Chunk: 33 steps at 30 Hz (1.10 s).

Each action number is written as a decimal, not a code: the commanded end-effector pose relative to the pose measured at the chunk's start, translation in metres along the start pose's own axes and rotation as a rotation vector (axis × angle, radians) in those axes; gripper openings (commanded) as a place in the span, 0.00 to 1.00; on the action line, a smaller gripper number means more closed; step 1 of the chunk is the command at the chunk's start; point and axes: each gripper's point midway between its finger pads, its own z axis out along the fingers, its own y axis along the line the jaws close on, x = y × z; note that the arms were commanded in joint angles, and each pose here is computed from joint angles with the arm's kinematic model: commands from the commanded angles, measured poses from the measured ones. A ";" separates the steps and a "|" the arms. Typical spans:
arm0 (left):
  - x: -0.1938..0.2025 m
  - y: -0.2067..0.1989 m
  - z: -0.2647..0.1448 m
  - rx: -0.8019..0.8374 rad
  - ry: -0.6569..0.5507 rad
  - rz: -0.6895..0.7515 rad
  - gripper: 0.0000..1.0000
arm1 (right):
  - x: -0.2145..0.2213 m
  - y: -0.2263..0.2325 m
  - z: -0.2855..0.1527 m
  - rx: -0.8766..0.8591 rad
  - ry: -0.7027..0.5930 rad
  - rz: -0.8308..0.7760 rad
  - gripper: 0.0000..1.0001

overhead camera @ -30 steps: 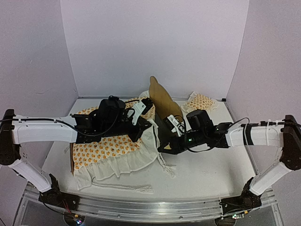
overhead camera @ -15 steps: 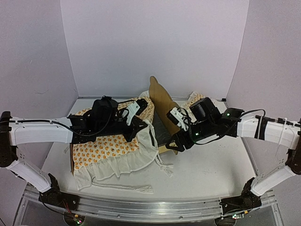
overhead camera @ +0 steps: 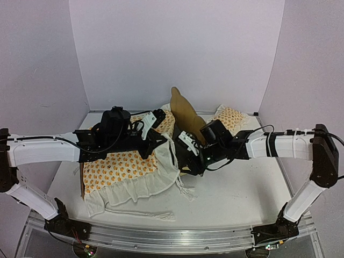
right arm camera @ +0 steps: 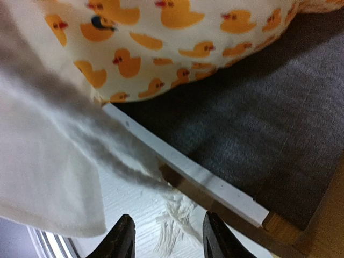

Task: Set up the pet bed

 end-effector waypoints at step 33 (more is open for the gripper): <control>-0.025 0.007 0.001 0.033 -0.076 -0.003 0.00 | 0.042 0.015 -0.080 0.167 0.334 0.276 0.00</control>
